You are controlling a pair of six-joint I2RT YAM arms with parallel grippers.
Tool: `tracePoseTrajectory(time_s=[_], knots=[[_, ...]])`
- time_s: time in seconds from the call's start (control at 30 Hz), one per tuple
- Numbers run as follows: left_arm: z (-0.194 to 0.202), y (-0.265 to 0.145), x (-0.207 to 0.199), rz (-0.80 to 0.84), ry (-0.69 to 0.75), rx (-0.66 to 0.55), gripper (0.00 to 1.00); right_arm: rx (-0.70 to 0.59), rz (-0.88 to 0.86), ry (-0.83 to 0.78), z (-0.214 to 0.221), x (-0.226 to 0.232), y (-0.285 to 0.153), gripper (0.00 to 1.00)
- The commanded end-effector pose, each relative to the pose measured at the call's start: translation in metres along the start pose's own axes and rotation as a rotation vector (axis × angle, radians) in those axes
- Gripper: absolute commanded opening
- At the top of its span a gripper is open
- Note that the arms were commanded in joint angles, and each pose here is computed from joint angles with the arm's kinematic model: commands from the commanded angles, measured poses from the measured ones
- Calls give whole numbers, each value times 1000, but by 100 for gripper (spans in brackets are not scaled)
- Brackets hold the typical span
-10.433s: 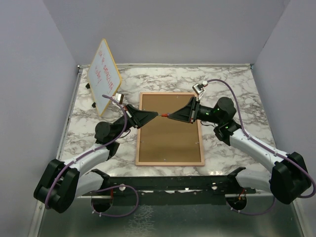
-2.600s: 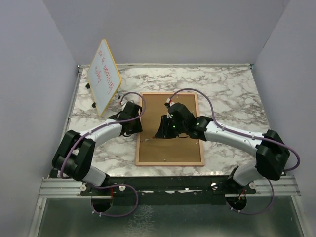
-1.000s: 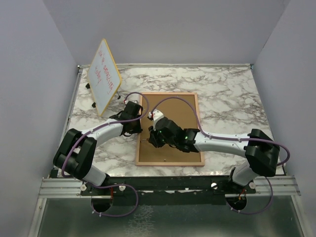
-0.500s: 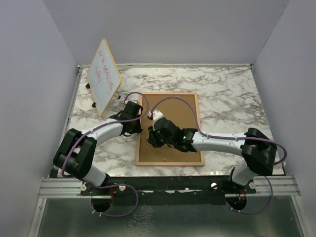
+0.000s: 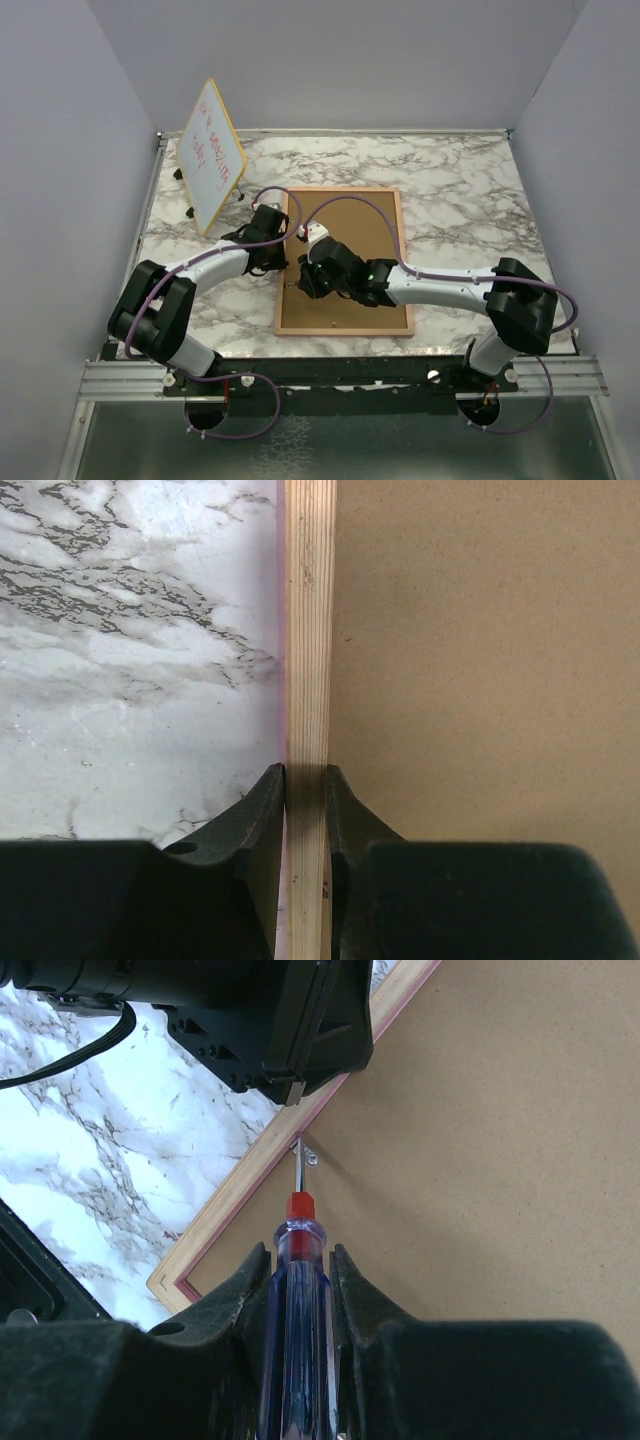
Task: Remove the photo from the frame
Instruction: Release the photo frame item from the photo frame.
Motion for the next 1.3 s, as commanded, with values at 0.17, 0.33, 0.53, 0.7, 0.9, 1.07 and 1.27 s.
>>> tracePoseTrajectory(time_s=[0.17, 0.33, 0.53, 0.7, 0.9, 1.07, 1.27], knots=[[7, 6, 5, -2, 11, 51, 1, 29, -64, -11, 2, 5, 3, 1], [6, 5, 5, -5, 13, 43, 1, 10, -87, -16, -1, 6, -3, 1], [5, 4, 3, -1, 17, 41, 1, 9, -111, -35, -5, 7, -7, 1], [6, 3, 4, -1, 14, 48, 1, -2, -109, -21, -6, 7, -7, 1], [7, 3, 4, 5, 14, 52, 1, -14, -48, -2, -9, 4, -4, 1], [7, 2, 4, 9, 9, 49, 1, 25, 15, 8, -7, 1, 4, 1], [7, 1, 4, 14, 7, 44, 1, 11, -35, -10, -7, 3, 1, 1]])
Point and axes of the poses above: each gripper's point midway between its finger pads, its own y axis out along the fingers, its own x axis along the line the jaws close on, z = x × y, the point moved 10 cm from there along -y, back along the fingers, and after that the axes turned 13 degrees about -y, right-handed, at the moved point
